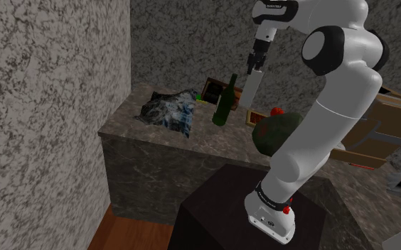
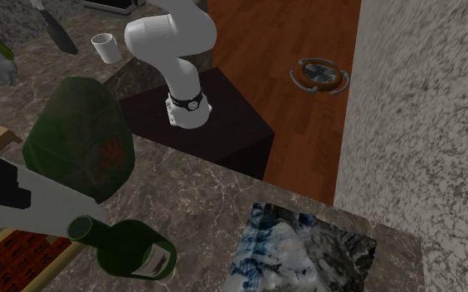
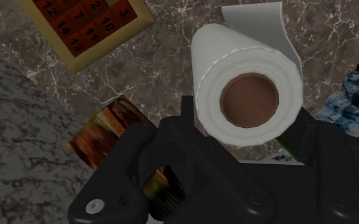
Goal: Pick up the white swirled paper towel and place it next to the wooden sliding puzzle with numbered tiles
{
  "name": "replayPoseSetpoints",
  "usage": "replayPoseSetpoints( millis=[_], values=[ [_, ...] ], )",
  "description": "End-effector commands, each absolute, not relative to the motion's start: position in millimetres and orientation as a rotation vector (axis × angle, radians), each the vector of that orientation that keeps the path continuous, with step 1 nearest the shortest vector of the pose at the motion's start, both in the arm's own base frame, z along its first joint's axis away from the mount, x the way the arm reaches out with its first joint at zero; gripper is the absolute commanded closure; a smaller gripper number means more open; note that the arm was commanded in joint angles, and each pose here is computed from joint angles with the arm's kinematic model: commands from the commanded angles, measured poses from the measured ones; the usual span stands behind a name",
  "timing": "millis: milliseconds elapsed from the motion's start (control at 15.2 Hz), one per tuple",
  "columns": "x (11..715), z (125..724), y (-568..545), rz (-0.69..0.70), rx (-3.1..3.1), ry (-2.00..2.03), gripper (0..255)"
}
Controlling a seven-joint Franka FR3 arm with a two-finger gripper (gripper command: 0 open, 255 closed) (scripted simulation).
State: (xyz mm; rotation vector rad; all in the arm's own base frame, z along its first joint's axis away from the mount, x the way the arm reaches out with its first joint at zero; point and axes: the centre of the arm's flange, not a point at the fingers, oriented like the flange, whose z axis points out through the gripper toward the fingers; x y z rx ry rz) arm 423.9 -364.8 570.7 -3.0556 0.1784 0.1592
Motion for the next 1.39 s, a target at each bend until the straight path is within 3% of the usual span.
replayPoseSetpoints(
  millis=[0, 1320],
  values=[
    [424, 561, -365, 0.158, -3.056, 0.178, 255],
    [424, 455, -365, 0.158, -3.056, 0.178, 255]
  ],
)
